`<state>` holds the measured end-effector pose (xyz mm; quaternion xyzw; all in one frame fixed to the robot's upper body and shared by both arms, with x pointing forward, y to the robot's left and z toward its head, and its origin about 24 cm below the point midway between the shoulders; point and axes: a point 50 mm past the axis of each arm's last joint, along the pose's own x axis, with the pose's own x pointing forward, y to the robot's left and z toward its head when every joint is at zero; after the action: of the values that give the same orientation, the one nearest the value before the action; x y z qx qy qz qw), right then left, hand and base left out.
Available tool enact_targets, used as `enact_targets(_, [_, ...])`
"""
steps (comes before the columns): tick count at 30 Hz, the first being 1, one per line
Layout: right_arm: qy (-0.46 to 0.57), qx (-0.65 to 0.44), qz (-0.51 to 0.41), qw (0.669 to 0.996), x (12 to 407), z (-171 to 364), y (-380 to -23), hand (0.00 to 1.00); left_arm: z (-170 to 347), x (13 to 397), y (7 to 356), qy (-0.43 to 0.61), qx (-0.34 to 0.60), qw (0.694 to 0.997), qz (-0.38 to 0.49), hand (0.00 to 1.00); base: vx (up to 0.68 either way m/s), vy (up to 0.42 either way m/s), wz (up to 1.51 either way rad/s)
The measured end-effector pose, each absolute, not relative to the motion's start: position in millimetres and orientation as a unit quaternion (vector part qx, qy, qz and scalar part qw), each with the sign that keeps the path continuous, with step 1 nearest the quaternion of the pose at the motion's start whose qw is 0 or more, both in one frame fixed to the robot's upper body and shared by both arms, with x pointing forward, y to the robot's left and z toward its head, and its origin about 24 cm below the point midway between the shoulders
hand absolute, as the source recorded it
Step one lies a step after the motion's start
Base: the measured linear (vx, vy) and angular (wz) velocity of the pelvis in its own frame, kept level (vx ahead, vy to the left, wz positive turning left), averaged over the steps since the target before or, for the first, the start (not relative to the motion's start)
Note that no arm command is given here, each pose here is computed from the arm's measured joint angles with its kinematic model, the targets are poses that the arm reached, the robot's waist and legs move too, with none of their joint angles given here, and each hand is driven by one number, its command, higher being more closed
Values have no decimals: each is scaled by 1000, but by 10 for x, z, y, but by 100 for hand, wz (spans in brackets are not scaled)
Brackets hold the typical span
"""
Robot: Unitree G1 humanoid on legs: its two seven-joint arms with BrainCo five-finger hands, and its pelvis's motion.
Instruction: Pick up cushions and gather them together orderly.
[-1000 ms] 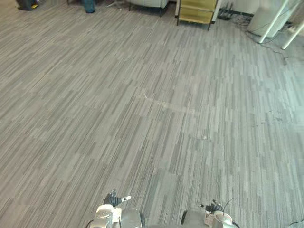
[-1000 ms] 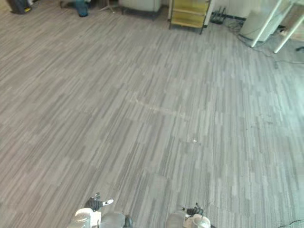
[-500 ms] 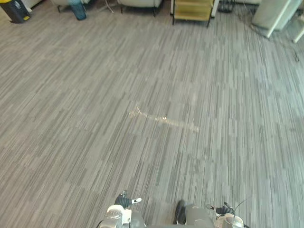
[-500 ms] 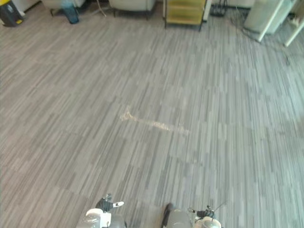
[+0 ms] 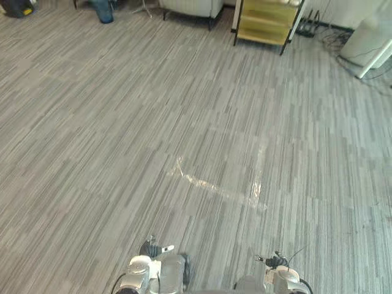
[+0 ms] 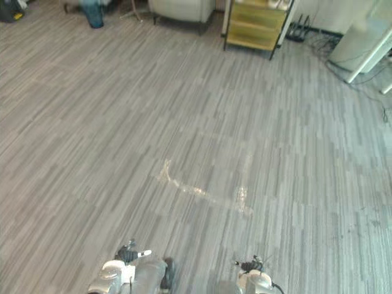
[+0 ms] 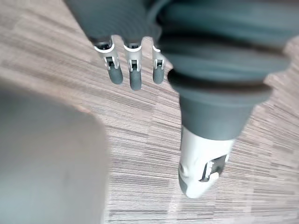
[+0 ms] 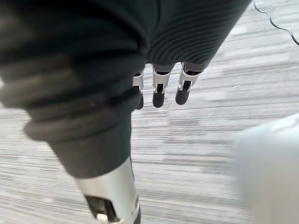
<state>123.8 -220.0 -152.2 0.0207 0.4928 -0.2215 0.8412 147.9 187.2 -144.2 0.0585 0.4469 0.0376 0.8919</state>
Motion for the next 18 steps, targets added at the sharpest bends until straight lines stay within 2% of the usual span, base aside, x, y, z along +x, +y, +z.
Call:
enact_targets(4, [470,16,-222,854,1357,-1456,-2261,0,-1443,1489,1855,447,60,892,33,0,428,-183,37])
enact_targets(7, [481,14,-227,847,1261,-1485,-2287,0,-1471,1403,1893,457,63,886,37,0,500,-310,19])
enact_targets(12, [477,7,-230,848,1268,-1458,-2393,0,-1539,1294,1705,476,35,878,30,0,505,-304,-13])
enact_targets(15, [490,5,-223,843,1174,-1500,-2334,0,-1493,1367,1734,456,27,888,43,0,450,-154,7])
enact_targets(18, [485,10,-210,849,1254,-1497,-2245,0,-1446,1442,1754,439,30,897,43,0,431,-96,-10])
